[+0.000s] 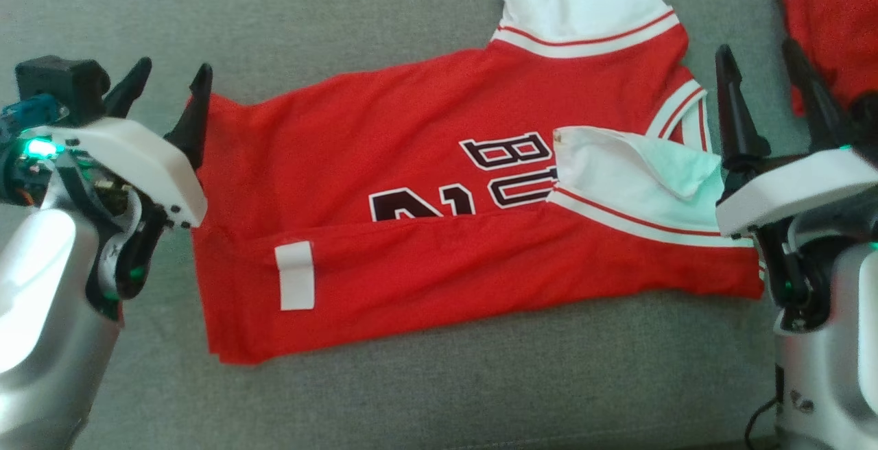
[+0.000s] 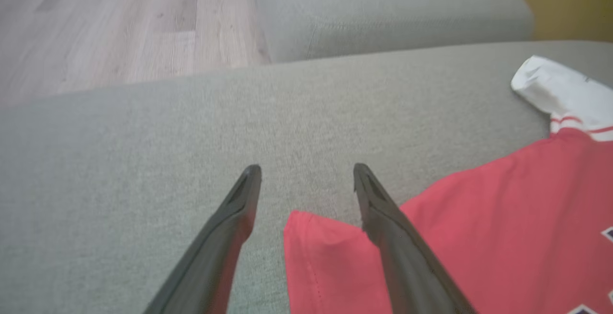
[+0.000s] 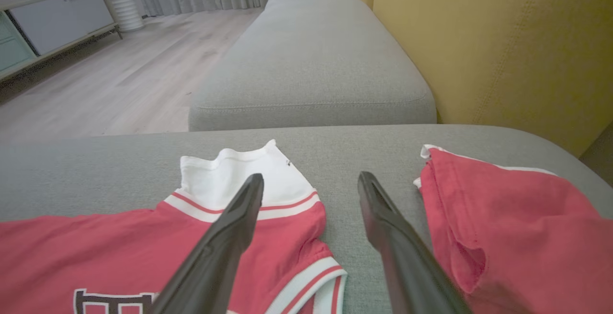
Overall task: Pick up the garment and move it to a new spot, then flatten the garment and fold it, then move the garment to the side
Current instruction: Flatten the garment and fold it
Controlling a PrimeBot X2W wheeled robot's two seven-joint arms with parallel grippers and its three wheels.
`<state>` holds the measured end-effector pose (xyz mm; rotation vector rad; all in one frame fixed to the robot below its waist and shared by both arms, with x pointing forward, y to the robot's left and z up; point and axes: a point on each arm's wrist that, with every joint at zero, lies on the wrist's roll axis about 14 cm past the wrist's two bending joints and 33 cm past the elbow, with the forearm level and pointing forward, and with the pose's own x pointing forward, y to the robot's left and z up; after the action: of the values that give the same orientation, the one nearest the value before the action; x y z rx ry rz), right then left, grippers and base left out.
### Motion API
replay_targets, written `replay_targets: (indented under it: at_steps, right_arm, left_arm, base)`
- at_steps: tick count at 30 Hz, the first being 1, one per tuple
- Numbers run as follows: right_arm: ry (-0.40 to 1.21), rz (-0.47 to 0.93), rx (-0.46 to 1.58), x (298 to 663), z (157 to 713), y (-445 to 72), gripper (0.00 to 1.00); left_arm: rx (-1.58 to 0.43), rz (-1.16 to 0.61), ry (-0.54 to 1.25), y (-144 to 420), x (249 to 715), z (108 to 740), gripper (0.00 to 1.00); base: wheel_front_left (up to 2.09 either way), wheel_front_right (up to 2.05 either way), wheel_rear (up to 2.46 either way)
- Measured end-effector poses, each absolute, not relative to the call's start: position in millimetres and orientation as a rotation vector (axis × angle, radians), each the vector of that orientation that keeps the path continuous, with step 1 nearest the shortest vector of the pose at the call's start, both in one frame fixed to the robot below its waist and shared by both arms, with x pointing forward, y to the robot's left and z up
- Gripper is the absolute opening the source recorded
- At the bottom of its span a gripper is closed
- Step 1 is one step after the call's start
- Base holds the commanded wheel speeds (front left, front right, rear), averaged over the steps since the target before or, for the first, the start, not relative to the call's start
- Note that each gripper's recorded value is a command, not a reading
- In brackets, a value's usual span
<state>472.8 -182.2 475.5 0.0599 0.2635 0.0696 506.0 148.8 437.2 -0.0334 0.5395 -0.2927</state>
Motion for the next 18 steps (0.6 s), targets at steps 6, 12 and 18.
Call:
replay_targets:
  at_steps: [6, 12, 18]
  right_arm:
    - [0.291, 0.051, 0.045, 479.9, 459.5, -191.6, 1.0]
    - [0.303, 0.044, 0.034, 482.3, 452.4, -196.2, 1.0]
    - [0.304, 0.064, 0.022, 485.9, 450.7, -192.1, 1.0]
  left_arm:
    - [-0.021, -0.325, 0.673, 138.3, 502.7, 393.4, 1.0]
    - [-0.009, -0.31, 0.746, 141.1, 499.5, 372.1, 1.0]
    - [-0.007, -0.315, 0.766, 140.7, 494.7, 370.1, 0.0]
  base:
    - [0.0, 0.0, 0.0]
    - [0.0, 0.0, 0.0]
    - [0.0, 0.0, 0.0]
